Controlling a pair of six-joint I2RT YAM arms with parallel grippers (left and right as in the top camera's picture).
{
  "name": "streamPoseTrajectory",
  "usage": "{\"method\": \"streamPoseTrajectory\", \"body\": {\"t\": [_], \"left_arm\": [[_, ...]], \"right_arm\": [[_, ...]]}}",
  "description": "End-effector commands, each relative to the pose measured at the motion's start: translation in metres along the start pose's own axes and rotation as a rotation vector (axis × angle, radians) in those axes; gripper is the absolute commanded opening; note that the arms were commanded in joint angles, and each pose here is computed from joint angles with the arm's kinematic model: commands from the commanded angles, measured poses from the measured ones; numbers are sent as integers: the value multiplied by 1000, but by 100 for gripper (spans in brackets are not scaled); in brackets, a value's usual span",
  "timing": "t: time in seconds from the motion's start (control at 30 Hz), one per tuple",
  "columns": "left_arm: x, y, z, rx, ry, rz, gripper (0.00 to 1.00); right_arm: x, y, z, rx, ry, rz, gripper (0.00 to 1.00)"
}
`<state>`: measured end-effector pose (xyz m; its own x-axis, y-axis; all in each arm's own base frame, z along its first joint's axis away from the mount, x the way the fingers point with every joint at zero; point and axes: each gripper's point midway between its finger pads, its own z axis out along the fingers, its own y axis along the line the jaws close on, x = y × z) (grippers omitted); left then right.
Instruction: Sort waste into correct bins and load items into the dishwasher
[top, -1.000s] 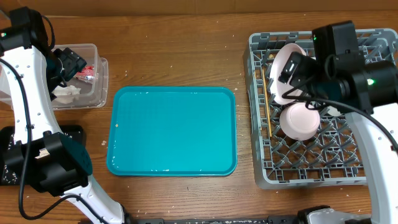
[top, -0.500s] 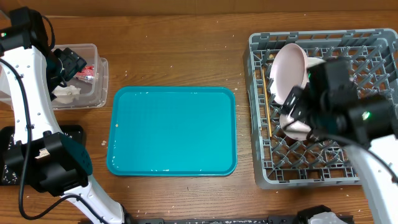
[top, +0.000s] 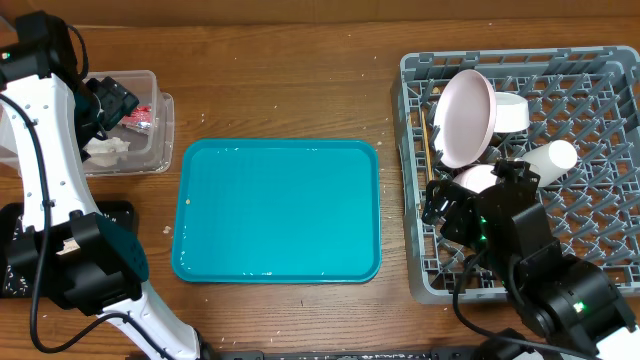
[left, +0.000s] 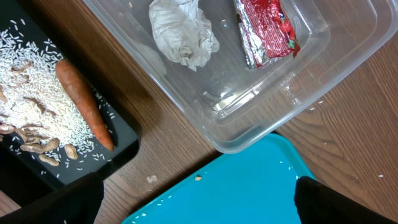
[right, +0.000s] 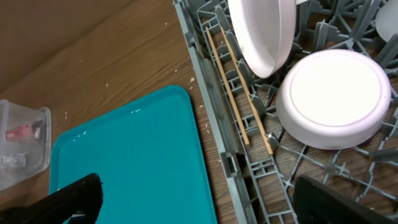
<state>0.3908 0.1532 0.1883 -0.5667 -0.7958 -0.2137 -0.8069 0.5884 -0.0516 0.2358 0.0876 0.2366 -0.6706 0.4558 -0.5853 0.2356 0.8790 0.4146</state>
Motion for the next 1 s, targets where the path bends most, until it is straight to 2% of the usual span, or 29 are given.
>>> {"method": "streamPoseTrajectory", "body": {"t": [0.0, 0.67, 0.87, 0.97], "left_arm": [[-4, 3, -8, 5, -25, -16, 100], [-2, 0, -8, 6, -24, -10, 100], [-2, 1, -8, 6, -24, -11, 100], [-2, 1, -8, 6, -24, -11, 100]], "right_arm": [[2, 0, 3, 2, 3, 9, 100], [8, -3, 12, 35, 36, -22, 100], [-13, 36, 5, -188, -105, -295, 100], [-21, 46, 1, -289, -200, -345, 100]]}}
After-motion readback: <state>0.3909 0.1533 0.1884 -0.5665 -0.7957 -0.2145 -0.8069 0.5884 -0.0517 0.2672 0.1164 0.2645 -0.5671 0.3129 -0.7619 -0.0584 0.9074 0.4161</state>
